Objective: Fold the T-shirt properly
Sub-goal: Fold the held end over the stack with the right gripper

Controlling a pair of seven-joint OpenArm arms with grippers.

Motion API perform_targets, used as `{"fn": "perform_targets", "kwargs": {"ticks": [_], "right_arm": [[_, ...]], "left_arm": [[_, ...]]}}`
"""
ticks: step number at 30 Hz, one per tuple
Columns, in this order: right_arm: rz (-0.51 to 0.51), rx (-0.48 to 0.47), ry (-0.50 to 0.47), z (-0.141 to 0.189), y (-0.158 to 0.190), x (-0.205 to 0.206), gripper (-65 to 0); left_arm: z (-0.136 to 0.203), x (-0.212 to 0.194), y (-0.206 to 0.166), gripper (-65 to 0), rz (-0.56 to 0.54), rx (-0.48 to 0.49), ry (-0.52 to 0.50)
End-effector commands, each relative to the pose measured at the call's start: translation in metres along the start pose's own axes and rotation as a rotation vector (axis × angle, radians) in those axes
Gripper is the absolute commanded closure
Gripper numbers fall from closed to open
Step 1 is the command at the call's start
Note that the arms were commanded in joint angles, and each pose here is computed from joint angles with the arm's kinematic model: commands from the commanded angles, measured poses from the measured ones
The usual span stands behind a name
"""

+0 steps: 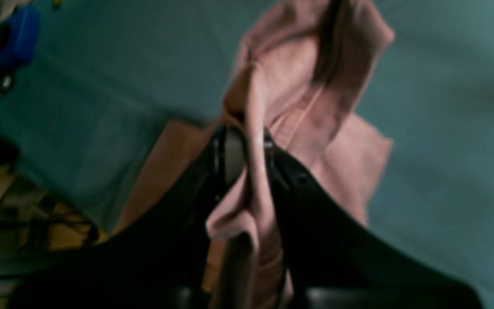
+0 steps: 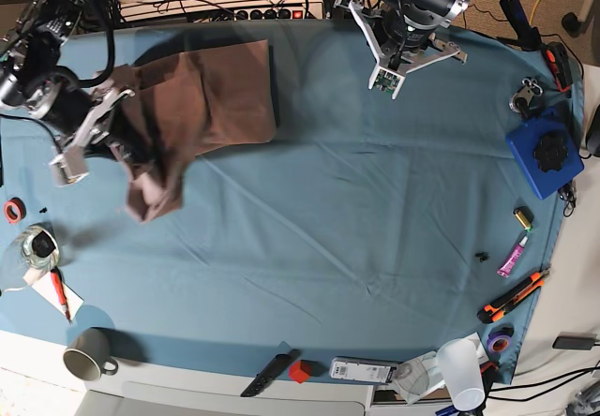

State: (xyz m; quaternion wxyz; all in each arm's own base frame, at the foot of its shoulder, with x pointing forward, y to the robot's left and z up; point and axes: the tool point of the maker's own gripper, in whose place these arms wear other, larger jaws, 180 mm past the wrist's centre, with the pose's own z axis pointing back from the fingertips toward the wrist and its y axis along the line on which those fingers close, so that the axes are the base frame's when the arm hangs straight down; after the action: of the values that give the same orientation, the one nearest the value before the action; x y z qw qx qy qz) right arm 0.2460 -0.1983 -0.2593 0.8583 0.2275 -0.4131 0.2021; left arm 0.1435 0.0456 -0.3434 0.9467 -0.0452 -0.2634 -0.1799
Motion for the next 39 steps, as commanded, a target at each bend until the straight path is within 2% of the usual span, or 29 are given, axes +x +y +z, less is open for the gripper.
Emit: {"fn": "perform_targets", "kwargs": {"ticks": [1,9,14,31,35,39], "right_arm": [[0.030,0.033,-0.034,-0.001,0.008,0.012,0.0],[0.059,0.187,0.054,-0.032,0.049,-0.005,0.0],[0.093,0.120,0.144,-0.038,0.038,-0.022,0.0],[0.101,0.092,0.170,-0.038,0.033,-0.027,0.0],[0.100,0.095,0.167,-0.038,0.034,-0.026,-17.3],[0.064,0.213,0.074,-0.037,0.056,-0.010,-18.5]], "left_arm": [[0.004,0.005,-0.001,0.0,0.007,-0.001,-0.026],[0.004,0.004,0.014,0.0,0.007,0.081,-0.020],[0.005,0.004,0.019,0.0,0.020,0.108,-0.020],[0.005,0.007,0.018,0.0,0.022,0.107,-0.039],[0.005,0.007,0.018,0.0,0.022,0.108,-0.036],[0.006,0.003,0.023,0.0,0.043,0.132,-0.022]]}}
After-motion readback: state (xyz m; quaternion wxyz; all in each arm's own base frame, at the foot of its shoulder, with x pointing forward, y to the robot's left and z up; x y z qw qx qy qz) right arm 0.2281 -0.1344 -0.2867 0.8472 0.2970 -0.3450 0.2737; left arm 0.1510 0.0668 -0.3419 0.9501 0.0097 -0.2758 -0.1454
